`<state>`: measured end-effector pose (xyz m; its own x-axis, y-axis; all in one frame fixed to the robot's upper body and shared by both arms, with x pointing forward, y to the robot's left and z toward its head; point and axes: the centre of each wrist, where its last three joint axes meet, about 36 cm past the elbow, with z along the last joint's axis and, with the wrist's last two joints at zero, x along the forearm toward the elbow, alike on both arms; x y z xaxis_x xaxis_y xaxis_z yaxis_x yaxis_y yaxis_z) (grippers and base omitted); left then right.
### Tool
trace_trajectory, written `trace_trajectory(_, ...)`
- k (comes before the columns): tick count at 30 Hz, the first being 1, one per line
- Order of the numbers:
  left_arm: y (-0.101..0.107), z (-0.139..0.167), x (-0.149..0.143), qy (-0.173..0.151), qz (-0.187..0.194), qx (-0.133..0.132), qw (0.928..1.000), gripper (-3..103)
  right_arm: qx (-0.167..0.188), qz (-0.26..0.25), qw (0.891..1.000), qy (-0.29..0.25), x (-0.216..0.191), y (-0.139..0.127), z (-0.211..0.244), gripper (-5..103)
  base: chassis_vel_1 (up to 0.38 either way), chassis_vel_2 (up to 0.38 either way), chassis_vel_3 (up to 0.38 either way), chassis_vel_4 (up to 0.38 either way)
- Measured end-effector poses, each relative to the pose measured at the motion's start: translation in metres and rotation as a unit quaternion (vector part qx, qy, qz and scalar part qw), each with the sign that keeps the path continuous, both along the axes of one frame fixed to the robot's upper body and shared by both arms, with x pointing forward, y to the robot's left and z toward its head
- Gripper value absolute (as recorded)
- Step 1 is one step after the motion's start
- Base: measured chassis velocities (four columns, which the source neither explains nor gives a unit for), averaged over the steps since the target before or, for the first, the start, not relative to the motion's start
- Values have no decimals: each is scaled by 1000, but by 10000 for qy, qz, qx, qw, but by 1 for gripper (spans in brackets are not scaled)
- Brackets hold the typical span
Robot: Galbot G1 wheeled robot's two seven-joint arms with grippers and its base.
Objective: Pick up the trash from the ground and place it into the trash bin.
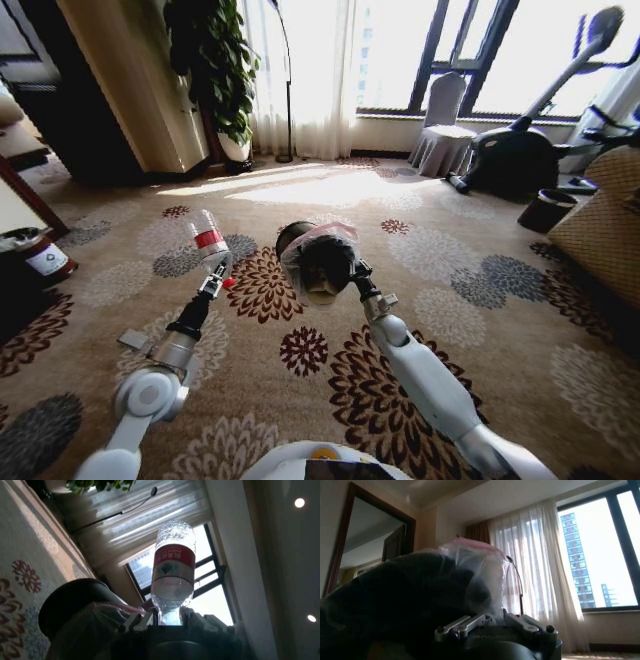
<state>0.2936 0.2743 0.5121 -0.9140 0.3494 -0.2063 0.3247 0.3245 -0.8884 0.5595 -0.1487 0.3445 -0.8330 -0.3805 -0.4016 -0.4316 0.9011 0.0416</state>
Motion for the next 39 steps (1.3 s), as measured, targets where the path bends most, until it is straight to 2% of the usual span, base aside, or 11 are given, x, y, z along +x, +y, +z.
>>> trace_trajectory(2,-16,-1,-3,139,-347,-195,9991,27,61,-21,9999,-82,13,18,-6,0,0,0,0,0)
trace_trajectory(3,-26,-5,-4,271,-558,-392,9973,27,90,-6,9999,-67,16,30,-10,0,0,0,0,0)
trace_trajectory(4,-26,-5,-4,271,-558,-392,9973,27,90,-6,9999,-67,16,30,-10,0,0,0,0,0)
trace_trajectory(6,-38,-9,-7,517,-817,-592,9936,27,68,35,10000,-30,15,40,-14,0,0,0,0,0)
trace_trajectory(7,-38,-9,-7,517,-817,-592,9936,27,68,35,10000,-30,15,40,-14,0,0,0,0,0)
trace_trajectory(10,-48,-34,-3,1016,-1088,-362,9882,27,-18,36,10000,-15,16,42,-18,0,0,0,0,0)
trace_trajectory(11,-48,-34,-3,1016,-1088,-362,9882,27,-18,36,10000,-15,16,42,-18,0,0,0,0,0)
trace_trajectory(14,-54,-49,4,1283,-1249,-485,9826,27,-50,53,10000,-47,16,42,-16,0,0,0,0,0)
trace_trajectory(22,-49,-74,36,1692,-1163,-707,9761,27,-71,134,9997,-204,10,41,-7,0,0,0,0,0)
trace_trajectory(31,-36,-85,74,1636,-996,-915,9772,27,-45,182,9996,-195,-8,38,-13,0,0,0,0,0)
trace_trajectory(39,-39,-81,105,1482,-857,-1199,9779,27,20,259,9993,-278,-23,40,-12,0,0,0,0,0)
